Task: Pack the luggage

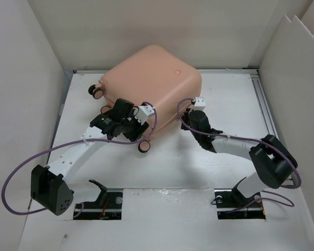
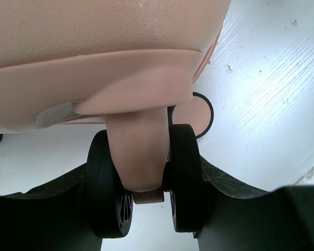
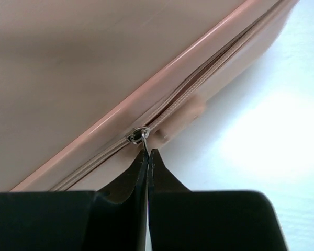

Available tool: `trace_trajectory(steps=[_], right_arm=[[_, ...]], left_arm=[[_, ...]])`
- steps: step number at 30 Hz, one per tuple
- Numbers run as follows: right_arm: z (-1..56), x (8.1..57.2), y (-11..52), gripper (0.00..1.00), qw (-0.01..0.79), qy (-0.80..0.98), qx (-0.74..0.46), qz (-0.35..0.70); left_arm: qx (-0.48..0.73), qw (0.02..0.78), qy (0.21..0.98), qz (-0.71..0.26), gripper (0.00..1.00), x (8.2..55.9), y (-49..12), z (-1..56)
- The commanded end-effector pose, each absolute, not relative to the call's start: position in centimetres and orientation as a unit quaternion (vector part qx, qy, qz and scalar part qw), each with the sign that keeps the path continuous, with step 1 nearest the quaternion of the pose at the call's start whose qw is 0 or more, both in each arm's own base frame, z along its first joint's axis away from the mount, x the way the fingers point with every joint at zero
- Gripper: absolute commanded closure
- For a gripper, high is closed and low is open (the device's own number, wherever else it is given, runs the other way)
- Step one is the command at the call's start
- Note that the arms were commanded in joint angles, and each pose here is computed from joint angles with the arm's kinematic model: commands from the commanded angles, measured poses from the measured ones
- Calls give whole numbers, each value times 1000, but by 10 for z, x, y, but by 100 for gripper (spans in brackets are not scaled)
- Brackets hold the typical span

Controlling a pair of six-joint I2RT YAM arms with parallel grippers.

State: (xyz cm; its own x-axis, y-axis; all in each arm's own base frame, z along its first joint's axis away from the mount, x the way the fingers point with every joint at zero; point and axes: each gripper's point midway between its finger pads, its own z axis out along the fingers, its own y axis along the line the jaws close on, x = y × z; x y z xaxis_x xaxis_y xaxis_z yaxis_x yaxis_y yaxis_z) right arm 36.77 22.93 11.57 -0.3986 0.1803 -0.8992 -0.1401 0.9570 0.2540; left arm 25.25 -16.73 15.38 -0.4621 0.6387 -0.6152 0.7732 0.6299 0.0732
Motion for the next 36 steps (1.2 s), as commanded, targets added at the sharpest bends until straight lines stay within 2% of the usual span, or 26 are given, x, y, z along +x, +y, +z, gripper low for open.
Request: trace_trajectory(steps=[1, 8, 15, 20, 23, 24, 26, 28, 29, 32, 34, 36], right_arm=[[138, 417, 157, 100, 597, 798, 66, 54], [156, 472, 87, 100, 611, 785, 96, 20], [183, 520, 51, 100, 634, 769, 81, 11], [197, 569, 73, 100, 652, 753, -78, 50], [194, 592, 82, 100, 654, 733, -151, 108], [196, 589, 101, 100, 650, 715, -201, 165], [196, 597, 112, 100, 647, 689, -250, 210], [195, 584, 137, 100, 626, 662, -306, 275], [193, 581, 147, 100, 619, 657, -318, 290], [178, 567, 176, 100, 602, 655, -342, 303], [167, 557, 188, 100, 592, 658, -352, 304], [156, 552, 201, 100, 581, 660, -357, 314]], left_arm=[[454, 269, 844, -93, 100, 215, -140, 156], [475, 253, 840, -75, 100, 185, -114, 150], [474, 239, 843, -88, 100, 175, -111, 141], [482, 226, 843, -71, 100, 170, -102, 134], [486, 231, 840, -70, 100, 168, -100, 137], [486, 230, 840, -70, 100, 168, -100, 137], [487, 230, 839, -74, 100, 167, -101, 137], [487, 235, 837, -79, 100, 166, -103, 139], [481, 250, 836, -81, 97, 172, -107, 144], [457, 298, 830, -114, 48, 184, -121, 178], [449, 340, 807, -175, 21, 186, -139, 216], [417, 407, 789, -196, 12, 208, -144, 272]])
